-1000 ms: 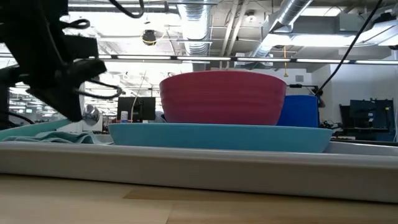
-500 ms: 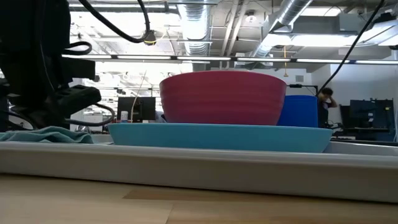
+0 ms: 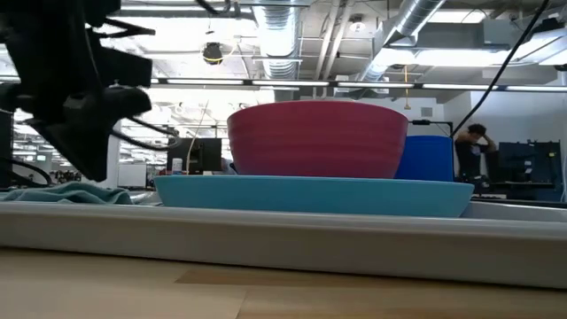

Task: Set up tray
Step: Put the blue purple fork on top of the green table napkin to the right of the green spoon

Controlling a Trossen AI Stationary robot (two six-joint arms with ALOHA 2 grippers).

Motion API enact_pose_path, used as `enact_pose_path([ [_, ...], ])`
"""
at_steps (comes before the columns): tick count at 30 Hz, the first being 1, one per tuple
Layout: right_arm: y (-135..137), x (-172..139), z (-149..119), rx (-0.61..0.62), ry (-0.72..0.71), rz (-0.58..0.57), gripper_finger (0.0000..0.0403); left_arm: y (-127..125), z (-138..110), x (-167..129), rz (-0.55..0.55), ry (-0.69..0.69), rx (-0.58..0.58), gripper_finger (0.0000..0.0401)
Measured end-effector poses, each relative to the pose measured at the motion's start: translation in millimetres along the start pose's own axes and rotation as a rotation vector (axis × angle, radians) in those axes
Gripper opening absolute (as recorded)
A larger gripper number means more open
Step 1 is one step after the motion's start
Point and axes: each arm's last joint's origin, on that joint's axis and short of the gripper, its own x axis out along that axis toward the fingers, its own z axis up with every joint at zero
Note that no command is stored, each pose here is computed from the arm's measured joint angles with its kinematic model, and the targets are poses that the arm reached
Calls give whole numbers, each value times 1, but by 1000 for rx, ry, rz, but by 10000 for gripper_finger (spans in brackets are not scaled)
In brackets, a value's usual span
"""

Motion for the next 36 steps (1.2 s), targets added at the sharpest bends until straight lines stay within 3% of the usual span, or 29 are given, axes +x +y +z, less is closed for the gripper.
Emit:
enact_pose_path([
  [9, 0, 0, -1, -2, 3, 3, 102, -9, 7, -12, -50, -57, 13, 50],
  [14, 5, -1, 1, -52, -15, 47, 102, -19, 22, -38, -94, -148, 125, 50],
  [17, 13, -1, 4, -77, 7, 149, 102, -24, 31, -53, -116, -210, 187, 50],
  [22, 28, -4, 6, -219, 74, 375, 102, -29, 40, -69, -130, -343, 242, 50],
  [25, 31, -4, 12, -309, 34, 434, 102, -29, 41, -70, -123, -379, 262, 50],
  [28, 26, 1, 19, -227, 31, 390, 102, -28, 41, -70, -107, -382, 292, 50],
  [30, 18, 7, 24, -98, 43, 304, 102, -27, 41, -70, -99, -382, 299, 50],
  [36, -28, 17, 21, 294, 168, -149, 102, -23, 43, -70, -50, -444, 309, 50],
])
